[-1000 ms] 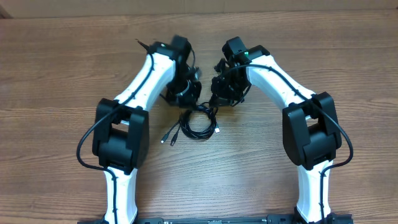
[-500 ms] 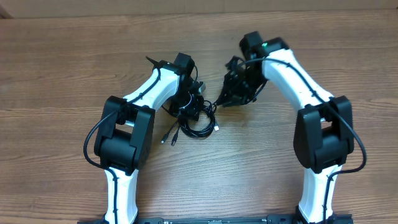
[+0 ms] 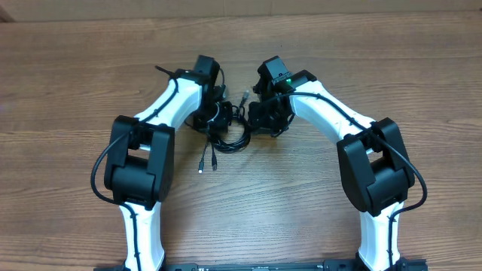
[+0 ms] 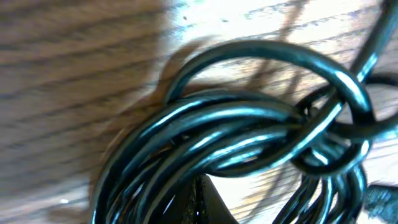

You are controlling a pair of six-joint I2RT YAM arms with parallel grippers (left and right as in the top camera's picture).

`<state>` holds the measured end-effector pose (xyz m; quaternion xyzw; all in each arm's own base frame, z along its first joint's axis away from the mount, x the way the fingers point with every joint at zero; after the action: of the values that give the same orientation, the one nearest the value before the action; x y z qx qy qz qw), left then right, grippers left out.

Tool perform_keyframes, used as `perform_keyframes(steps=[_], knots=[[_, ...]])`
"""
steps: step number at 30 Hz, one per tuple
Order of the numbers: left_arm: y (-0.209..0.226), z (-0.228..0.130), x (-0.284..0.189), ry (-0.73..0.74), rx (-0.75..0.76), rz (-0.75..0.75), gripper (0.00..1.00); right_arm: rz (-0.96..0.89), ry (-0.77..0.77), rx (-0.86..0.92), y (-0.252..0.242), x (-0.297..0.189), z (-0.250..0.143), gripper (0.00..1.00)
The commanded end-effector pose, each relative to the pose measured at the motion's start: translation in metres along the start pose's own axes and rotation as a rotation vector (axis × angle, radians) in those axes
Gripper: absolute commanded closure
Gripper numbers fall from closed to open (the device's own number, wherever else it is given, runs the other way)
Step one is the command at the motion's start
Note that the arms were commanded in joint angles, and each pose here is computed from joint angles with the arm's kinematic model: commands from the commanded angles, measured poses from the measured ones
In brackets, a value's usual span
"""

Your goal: Untangle cables

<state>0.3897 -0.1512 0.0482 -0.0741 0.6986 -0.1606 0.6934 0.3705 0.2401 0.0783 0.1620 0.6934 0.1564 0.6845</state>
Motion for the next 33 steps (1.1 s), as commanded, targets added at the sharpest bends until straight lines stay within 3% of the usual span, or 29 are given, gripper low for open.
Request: perform_keyframes(steps=[1,6,10,15,23,27,33], knots=[[0.005,-0.003,0.006,0.019,0.117,0.017,0.96,-0.008,-0.058,-0.006,0.003,-0.007,0.006,0.74],[0.004,-0.005,0.005,0.034,0.177,0.005,0.96,0.01,-0.086,-0.02,0.007,-0.008,0.012,0.71],[-0.029,-0.007,-0.011,0.043,0.346,-0.229,0.96,0.089,-0.104,-0.054,0.019,-0.01,0.018,0.74],[-0.035,-0.001,-0.023,0.023,0.343,-0.239,0.96,0.135,-0.119,-0.074,0.027,-0.011,0.021,0.75],[0.01,0.015,-0.021,-0.035,0.086,0.149,0.96,0.156,-0.147,-0.105,0.036,-0.009,0.025,0.78],[0.01,0.029,-0.021,-0.107,0.066,0.157,0.96,0.104,-0.189,-0.11,0.034,-0.008,0.029,0.78],[0.013,0.026,-0.02,-0.093,0.111,0.172,0.96,0.089,-0.214,-0.111,0.032,-0.008,0.033,0.74]])
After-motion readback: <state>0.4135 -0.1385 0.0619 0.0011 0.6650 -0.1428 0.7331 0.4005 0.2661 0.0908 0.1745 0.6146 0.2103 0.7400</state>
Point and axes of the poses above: each gripper's point midway between its finger pads, its own x axis out along the fingers, its own y axis along the line the jaws close on, z = x × y, the point moved 5 cm from there along -x, back along the fingers, and after that the axes turned 5 degrees about x, right-handed, at the moved point
